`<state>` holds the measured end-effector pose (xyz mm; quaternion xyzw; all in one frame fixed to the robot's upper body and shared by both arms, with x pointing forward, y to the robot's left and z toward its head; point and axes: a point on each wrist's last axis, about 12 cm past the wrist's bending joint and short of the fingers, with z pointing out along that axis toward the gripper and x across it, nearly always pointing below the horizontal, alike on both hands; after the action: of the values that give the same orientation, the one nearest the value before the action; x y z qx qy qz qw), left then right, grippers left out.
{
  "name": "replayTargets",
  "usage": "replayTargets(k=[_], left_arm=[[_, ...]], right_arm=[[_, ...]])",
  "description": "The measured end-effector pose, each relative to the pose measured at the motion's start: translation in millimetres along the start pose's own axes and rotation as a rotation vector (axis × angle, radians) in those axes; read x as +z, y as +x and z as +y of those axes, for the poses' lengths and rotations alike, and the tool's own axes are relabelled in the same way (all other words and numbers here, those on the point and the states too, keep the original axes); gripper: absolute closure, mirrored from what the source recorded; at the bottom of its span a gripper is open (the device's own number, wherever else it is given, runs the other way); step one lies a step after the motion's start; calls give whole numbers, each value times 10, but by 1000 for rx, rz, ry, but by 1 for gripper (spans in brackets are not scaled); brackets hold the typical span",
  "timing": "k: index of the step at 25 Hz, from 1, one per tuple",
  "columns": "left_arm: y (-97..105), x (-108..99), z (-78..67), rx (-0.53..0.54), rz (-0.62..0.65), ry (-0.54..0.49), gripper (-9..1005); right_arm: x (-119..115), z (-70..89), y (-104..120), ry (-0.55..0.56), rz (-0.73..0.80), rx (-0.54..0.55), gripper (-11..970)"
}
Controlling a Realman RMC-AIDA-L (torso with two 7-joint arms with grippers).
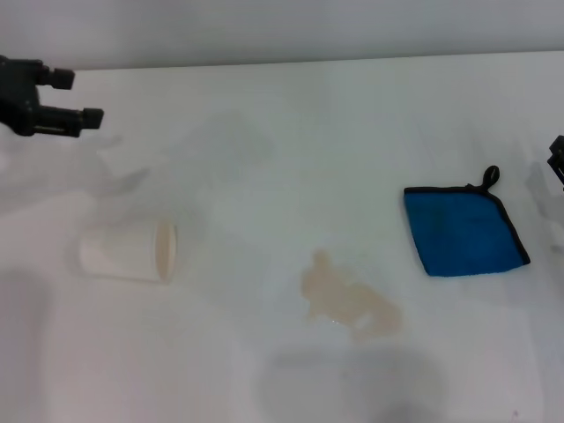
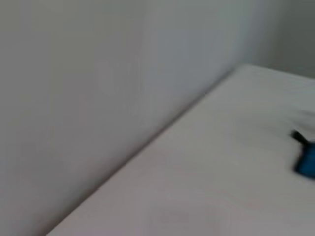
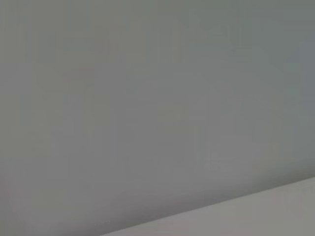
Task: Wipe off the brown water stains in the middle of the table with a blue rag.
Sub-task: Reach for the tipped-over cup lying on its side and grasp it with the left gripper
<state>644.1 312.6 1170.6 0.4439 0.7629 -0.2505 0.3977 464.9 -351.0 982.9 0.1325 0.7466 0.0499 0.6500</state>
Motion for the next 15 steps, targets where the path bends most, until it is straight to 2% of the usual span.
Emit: replayTargets(k=[4, 6, 9, 15], left_arm=[[-125, -212, -21, 101, 39, 81, 171], [-177, -255, -50, 144, 82, 137, 170], [-257, -263, -70, 175, 158, 188, 170], [-384, -141, -133, 237, 334, 276, 170]], right_arm=[[16, 0, -6, 1, 1, -2, 119], [31, 2, -14, 0, 0, -4, 119], [54, -3, -28, 0, -1, -10, 119], [135, -29, -47, 26, 17, -11, 120]])
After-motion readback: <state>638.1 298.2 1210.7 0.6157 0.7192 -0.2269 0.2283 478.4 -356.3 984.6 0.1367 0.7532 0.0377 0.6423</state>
